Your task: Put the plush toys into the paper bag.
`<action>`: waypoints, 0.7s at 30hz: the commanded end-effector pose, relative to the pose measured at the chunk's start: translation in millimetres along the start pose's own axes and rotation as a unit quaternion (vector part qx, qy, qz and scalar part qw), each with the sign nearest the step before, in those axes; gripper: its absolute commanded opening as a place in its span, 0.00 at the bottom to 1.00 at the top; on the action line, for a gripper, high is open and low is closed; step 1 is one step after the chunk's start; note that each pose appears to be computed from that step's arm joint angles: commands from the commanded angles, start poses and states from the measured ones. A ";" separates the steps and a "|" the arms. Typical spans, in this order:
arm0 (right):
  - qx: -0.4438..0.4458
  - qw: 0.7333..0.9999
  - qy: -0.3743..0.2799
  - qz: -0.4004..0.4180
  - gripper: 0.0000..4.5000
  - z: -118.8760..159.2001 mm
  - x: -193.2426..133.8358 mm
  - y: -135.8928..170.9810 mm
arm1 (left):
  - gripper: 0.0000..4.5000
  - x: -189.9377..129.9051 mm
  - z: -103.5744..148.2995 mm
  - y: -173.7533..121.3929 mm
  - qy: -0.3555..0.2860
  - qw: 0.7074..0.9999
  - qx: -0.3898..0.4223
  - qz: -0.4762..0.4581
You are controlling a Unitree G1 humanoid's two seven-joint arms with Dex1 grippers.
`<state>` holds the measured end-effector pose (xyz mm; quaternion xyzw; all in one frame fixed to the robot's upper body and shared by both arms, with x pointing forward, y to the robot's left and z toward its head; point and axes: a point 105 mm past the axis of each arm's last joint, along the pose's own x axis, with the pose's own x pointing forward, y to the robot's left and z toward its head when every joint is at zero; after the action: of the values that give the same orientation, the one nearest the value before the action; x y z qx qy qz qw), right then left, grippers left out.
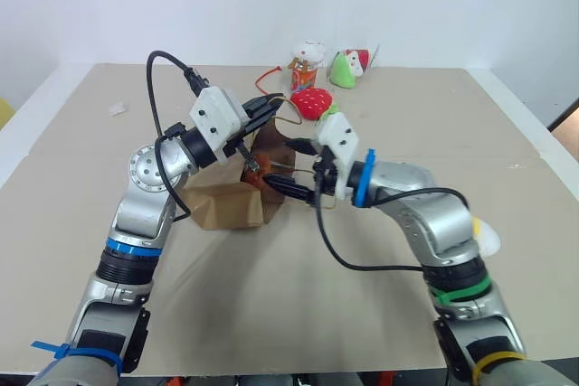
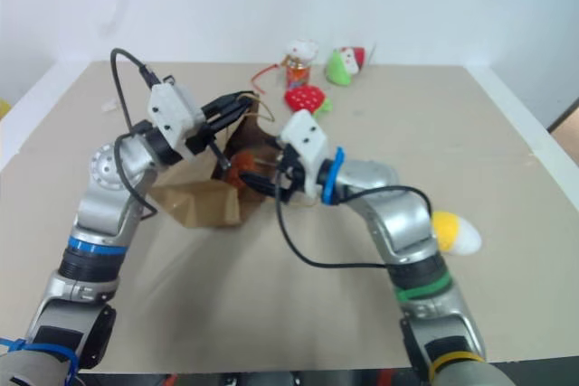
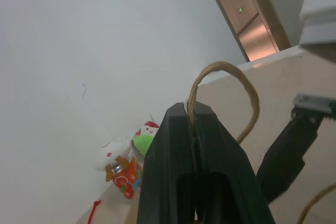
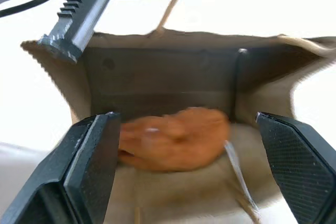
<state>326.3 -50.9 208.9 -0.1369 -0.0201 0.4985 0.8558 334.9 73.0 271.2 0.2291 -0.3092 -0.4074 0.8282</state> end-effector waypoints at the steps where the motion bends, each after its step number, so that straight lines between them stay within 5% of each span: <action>1: -0.010 1.000 -0.007 -0.014 0.99 7.3 -41.6 -14.0 | 0.00 -1.5 16.4 1.6 -0.024 1.000 0.013 -0.007; 12: -0.002 0.979 0.106 -0.173 0.99 -28.8 -151.2 -81.4 | 0.00 -5.0 28.5 -21.5 -0.045 0.997 -0.024 -0.061; 21: 0.051 0.949 0.206 -0.233 0.99 -71.1 -222.9 -74.8 | 0.00 -15.2 40.4 -38.5 -0.053 0.991 -0.063 -0.106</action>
<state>293.4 -282.5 166.7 -0.1661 0.1644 0.2642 0.9357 289.8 59.2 260.3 0.1835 -0.2809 -0.5162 0.7880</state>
